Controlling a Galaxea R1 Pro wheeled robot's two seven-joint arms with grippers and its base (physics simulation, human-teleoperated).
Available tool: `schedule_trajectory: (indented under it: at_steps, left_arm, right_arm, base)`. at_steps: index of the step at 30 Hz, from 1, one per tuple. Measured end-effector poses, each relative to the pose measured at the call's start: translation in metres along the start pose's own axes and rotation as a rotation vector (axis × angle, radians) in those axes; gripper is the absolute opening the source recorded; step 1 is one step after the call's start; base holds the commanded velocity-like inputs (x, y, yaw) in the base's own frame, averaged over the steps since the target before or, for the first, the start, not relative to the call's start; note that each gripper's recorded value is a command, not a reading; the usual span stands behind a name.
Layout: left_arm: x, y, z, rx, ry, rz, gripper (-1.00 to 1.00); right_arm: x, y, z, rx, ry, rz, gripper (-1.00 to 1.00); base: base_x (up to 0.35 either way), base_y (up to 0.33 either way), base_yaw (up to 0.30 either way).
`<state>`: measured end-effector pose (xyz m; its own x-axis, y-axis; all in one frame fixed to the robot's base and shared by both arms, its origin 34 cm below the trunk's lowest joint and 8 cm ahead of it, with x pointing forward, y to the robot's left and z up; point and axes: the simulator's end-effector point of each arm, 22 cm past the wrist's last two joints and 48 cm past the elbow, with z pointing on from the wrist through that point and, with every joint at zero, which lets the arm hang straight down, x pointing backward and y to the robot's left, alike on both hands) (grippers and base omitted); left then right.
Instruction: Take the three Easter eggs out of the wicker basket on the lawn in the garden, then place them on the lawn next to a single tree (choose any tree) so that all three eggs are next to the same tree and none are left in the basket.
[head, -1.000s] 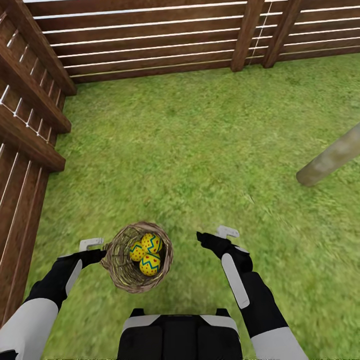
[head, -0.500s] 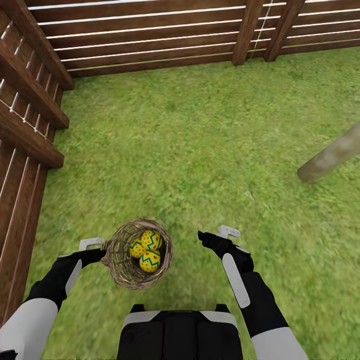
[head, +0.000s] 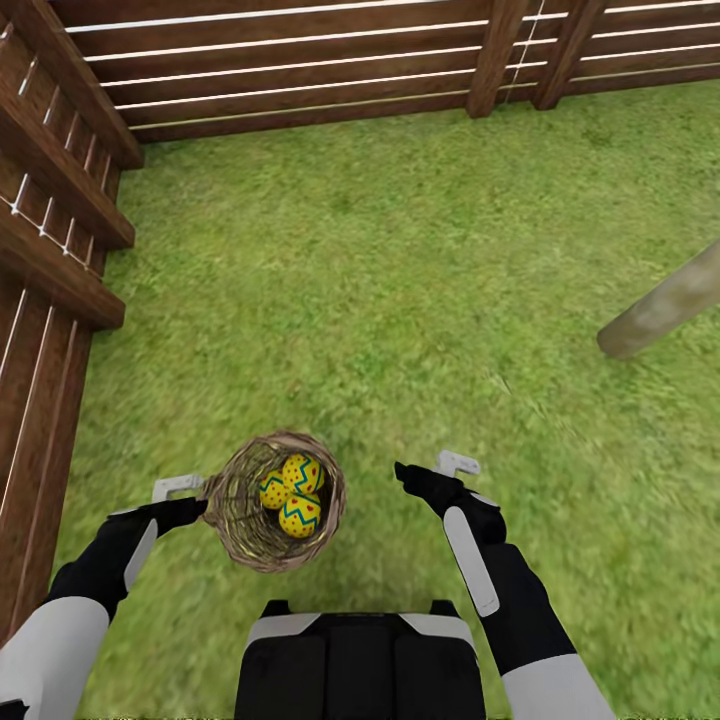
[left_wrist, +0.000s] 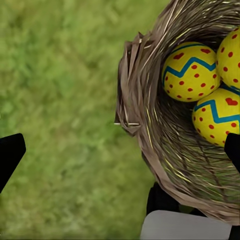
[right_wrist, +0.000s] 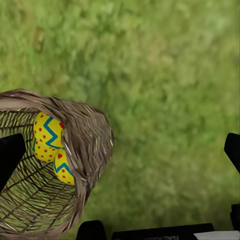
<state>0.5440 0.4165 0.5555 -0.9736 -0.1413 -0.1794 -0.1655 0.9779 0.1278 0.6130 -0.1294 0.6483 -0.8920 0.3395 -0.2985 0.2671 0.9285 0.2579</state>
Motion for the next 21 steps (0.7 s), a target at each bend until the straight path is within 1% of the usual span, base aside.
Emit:
schedule_trajectory:
  at_steps: [2, 6, 9, 21]
  left_arm:
    - [0.001, -0.002, 0.001, 0.011, 0.003, 0.001, 1.00]
    - [0.005, -0.011, 0.003, 0.055, 0.010, 0.004, 1.00]
    - [0.007, -0.014, 0.005, 0.068, 0.014, 0.005, 1.00]
    - [0.017, -0.015, 0.011, 0.074, 0.032, 0.007, 1.00]
  right_arm:
    - [0.002, -0.001, 0.001, 0.001, 0.003, 0.000, 1.00]
    - [0.005, -0.002, 0.003, 0.003, 0.009, 0.000, 1.00]
    - [0.007, -0.003, 0.005, 0.004, 0.014, 0.001, 1.00]
    - [0.017, -0.007, 0.011, 0.011, 0.033, 0.002, 1.00]
  base:
    - [0.000, 0.000, 0.000]
    - [0.000, 0.000, 0.000]
    - [0.000, 0.000, 0.000]
    - [0.000, 0.000, 0.000]
